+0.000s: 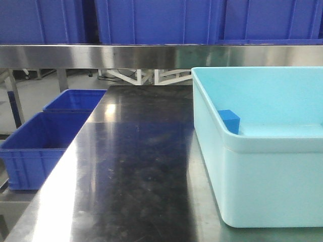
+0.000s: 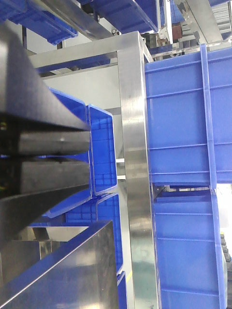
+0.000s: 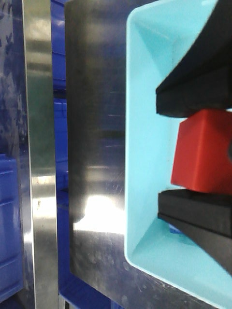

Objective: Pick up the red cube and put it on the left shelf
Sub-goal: 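Lift the red cube up out of the light-blue bin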

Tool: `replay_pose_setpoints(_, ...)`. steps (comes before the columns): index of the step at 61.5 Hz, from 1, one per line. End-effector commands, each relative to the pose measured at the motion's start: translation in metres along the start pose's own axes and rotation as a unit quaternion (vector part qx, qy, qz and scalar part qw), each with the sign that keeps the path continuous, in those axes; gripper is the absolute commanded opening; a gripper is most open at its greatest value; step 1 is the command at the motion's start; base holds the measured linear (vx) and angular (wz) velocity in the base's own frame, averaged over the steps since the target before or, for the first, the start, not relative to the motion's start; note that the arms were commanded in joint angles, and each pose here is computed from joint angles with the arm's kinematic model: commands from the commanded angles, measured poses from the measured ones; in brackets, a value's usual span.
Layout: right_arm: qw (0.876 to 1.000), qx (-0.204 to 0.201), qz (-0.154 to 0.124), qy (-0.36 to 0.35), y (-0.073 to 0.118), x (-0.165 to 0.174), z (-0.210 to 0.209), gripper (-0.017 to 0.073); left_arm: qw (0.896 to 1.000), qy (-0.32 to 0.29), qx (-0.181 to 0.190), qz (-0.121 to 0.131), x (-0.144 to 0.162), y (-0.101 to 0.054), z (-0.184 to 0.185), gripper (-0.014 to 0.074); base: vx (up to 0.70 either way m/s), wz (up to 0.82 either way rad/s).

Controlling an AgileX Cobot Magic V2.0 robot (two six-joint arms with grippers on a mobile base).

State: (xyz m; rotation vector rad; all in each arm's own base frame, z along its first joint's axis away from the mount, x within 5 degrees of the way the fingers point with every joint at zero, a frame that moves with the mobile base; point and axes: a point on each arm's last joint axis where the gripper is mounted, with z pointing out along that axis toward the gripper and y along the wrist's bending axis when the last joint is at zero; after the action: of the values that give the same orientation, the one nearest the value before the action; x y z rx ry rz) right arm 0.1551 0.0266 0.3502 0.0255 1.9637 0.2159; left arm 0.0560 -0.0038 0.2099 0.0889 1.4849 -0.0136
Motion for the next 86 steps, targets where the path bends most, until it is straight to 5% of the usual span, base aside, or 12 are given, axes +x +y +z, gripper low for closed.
replay_pose_setpoints(1, 0.998, -0.017, -0.004, -0.067, 0.0, -0.001, -0.015, 0.006, 1.0, -0.027, -0.003, -0.002, 0.0, 0.0, 0.001, 0.0106, 0.0, 0.0)
replay_pose_setpoints(19, 0.995, -0.027, -0.005, -0.1, -0.007, 0.039, -0.03, 0.006, 1.0, -0.027, -0.003, -0.002, 0.0, 0.0, 0.001, 0.0106, 0.0, 0.0)
replay_pose_setpoints(86, 0.998, -0.014, -0.005, -0.053, -0.01, 0.048, -0.027, 0.006, 1.0, -0.027, -0.003, -0.002, 0.0, 0.0, 0.001, 0.0106, 0.0, 0.02)
